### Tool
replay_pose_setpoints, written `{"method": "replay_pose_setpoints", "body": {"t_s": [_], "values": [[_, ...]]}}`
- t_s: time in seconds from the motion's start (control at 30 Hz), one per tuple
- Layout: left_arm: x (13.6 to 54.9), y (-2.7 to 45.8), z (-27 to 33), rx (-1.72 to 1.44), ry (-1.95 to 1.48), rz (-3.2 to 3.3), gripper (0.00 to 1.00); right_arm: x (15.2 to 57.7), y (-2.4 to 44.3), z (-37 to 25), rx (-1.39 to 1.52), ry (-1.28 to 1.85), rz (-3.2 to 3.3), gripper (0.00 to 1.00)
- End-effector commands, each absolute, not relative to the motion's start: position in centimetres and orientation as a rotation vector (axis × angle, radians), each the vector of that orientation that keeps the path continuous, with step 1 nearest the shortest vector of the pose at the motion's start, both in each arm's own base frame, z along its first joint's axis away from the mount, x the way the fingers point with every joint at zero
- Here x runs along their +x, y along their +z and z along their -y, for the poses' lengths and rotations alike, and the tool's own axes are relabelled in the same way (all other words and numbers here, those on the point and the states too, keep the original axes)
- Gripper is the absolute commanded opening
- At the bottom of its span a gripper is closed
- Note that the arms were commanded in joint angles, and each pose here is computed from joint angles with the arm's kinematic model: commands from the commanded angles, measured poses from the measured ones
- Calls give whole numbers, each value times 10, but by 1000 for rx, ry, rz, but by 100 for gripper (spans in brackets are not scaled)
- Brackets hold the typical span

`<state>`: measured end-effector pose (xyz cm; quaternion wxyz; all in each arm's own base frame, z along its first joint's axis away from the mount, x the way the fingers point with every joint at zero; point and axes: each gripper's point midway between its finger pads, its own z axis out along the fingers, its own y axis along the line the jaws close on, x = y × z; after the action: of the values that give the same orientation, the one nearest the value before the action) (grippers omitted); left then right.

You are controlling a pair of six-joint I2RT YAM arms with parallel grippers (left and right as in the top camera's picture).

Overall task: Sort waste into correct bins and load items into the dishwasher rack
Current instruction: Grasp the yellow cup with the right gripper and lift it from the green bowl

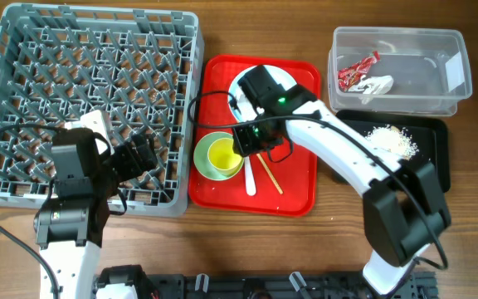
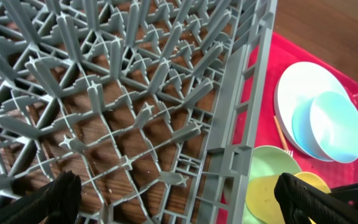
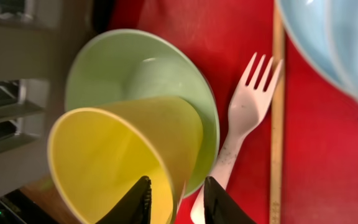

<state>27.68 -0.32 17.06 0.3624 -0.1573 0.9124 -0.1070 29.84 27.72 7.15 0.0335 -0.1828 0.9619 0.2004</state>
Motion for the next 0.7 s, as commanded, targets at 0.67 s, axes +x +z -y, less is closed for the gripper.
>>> {"method": "replay_pose_setpoints", "body": {"t_s": [0.67], "values": [[292, 193, 41, -295, -568, -2287, 100, 352, 192, -262, -365, 910, -2680, 4]]}}
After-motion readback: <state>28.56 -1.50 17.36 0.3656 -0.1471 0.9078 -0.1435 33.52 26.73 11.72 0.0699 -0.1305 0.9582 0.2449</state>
